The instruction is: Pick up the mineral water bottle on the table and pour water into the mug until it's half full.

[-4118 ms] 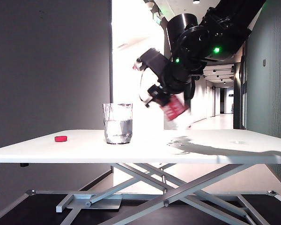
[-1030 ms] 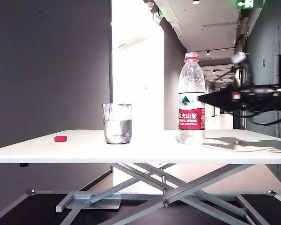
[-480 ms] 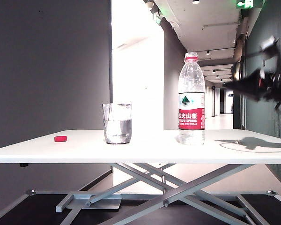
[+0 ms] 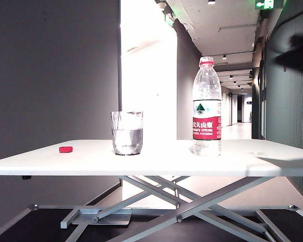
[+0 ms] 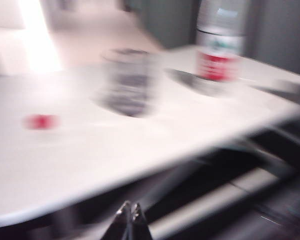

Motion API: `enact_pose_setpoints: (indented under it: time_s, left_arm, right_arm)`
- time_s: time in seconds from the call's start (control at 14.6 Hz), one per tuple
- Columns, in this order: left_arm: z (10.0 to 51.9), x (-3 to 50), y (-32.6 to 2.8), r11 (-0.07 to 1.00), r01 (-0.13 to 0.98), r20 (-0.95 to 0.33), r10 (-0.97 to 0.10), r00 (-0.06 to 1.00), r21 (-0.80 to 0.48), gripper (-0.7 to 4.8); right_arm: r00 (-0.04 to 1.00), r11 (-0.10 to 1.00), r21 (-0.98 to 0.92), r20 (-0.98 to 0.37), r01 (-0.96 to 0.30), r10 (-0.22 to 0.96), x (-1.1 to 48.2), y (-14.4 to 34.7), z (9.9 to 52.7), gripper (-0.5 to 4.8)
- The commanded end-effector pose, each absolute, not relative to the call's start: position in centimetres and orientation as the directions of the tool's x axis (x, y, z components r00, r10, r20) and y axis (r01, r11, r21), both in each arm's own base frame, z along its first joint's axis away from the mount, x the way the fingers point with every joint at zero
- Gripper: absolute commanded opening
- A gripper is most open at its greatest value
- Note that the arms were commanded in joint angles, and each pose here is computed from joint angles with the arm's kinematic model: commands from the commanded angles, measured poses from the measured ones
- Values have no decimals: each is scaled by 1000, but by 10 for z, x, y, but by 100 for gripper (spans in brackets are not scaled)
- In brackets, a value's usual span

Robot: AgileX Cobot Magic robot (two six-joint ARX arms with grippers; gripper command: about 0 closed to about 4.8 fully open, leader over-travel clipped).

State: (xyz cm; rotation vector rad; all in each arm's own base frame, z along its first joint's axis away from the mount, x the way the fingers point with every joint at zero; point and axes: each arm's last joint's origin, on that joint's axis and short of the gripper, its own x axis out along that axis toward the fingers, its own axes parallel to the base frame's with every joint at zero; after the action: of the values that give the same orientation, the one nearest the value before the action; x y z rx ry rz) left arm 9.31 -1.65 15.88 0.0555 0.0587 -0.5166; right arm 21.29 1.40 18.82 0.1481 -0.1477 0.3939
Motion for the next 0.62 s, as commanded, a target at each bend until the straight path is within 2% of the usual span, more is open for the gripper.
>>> enact_pose_setpoints:
  time_s: [0.07, 0.14, 0.27, 0.34, 0.48, 0.62]
  left_arm:
    - [164, 96, -10, 962, 266, -45, -263, 964, 68, -5]
    - [164, 96, -7, 981, 181, -42, -178, 983, 76, -5]
    - [165, 96, -7, 977, 164, -33, -161, 986, 137, -5]
    - [168, 96, -6, 981, 118, -2, -119, 993, 156, -5]
    - [175, 96, -6, 983, 116, 73, -127, 989, 143, -5]
    - [180, 95, -7, 982, 135, 111, -149, 983, 129, -5]
  right_arm:
    - [956, 956, 87, 109, -281, 271, 174, 20, 183, -10]
    - [957, 955, 78, 88, -285, 278, 158, 21, 183, -10]
    - [979, 979, 39, 51, -200, 198, 136, 17, 187, -10]
    - [986, 987, 29, 57, -157, 155, 121, 14, 190, -10]
    - [987, 993, -14, 106, -120, 120, 91, 10, 193, -10]
    - [992, 991, -12, -1, -130, 130, 94, 10, 190, -9]
